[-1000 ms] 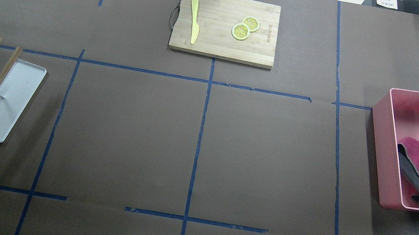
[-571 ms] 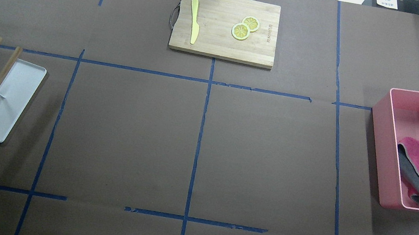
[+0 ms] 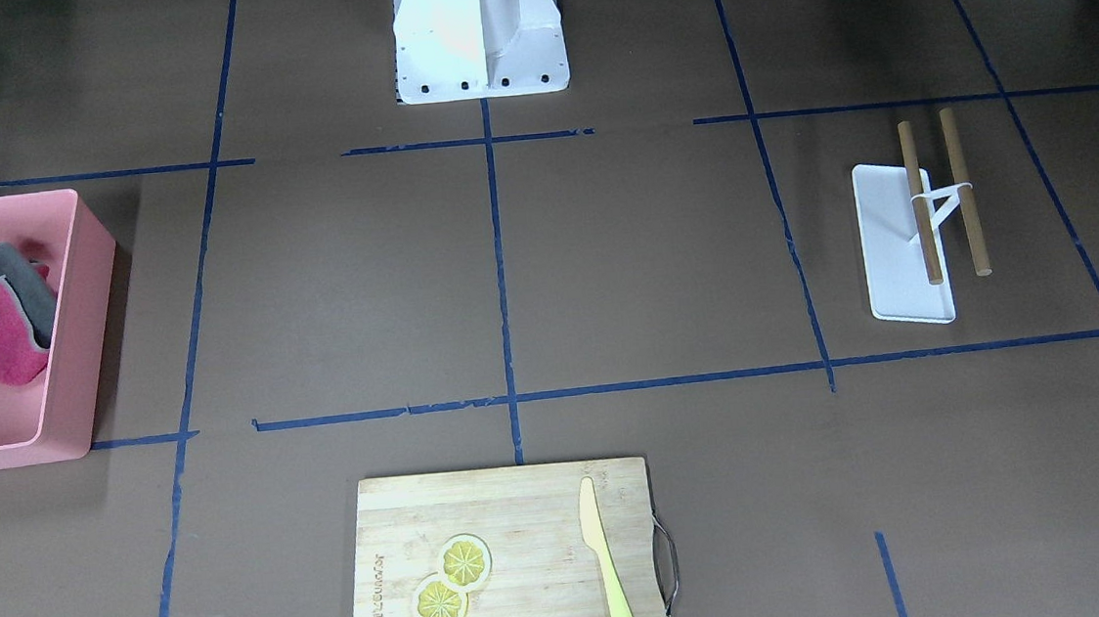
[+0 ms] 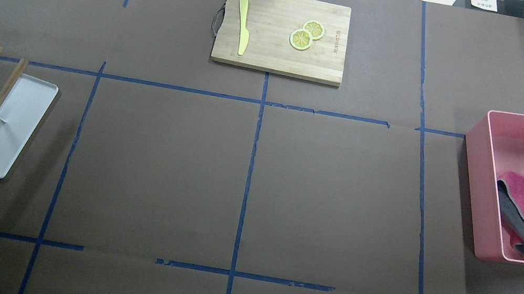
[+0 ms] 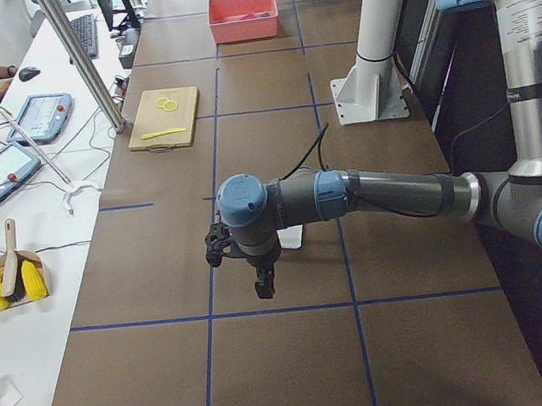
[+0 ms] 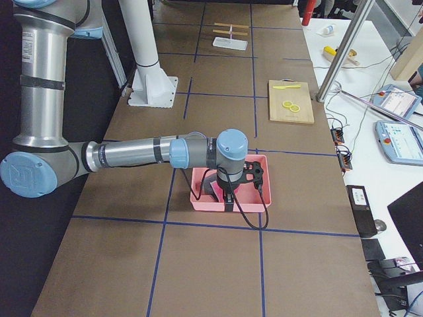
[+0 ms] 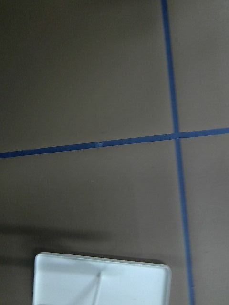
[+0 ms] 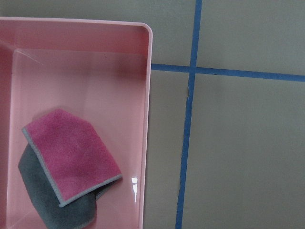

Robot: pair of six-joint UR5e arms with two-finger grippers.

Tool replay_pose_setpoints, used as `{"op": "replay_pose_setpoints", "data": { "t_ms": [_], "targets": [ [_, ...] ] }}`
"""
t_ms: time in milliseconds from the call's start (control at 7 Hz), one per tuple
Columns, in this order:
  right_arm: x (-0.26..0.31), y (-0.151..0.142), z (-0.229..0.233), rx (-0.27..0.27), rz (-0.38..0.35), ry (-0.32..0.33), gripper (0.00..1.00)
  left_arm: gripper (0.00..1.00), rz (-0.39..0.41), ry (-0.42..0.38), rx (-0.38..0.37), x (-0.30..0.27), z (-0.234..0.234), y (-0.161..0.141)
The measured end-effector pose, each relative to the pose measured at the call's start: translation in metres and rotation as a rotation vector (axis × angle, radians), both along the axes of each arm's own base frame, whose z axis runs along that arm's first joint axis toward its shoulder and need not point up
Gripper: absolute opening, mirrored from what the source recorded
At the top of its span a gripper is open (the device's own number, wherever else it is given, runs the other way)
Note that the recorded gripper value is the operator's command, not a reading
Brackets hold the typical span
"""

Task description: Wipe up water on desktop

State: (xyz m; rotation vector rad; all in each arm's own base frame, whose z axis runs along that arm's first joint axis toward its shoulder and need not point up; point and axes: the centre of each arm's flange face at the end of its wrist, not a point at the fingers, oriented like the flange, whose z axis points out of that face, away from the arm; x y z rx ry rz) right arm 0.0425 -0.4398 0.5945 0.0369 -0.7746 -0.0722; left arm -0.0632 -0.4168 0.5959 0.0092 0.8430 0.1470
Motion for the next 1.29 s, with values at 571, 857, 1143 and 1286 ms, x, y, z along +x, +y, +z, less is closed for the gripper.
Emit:
{"op": "replay_pose_setpoints", "data": {
  "t_ms": [571,857,1143,1286],
  "targets": [
    [0.0005,0.0047,0.0062,-0.011,-0.002,0.004,1.0,1.0,0.006,0.001,0.002,0.001,-0.0011,0.014],
    [0.0019,0.0083,0.0101,-0.019,0.001,0.018,1.0,1.0,0.008,-0.013,0.016,0.0,-0.0037,0.0149],
    [0.0027,0.0073,0.0054,-0.01,0.005,0.03,1.0,1.0,0.007,-0.049,0.01,-0.0022,0.0001,0.0114],
    [0.0029,0.0049,0.0034,-0.004,0.004,0.035,1.0,1.0,0.006,-0.059,0.003,-0.003,0.0018,0.0071]
  ]
}}
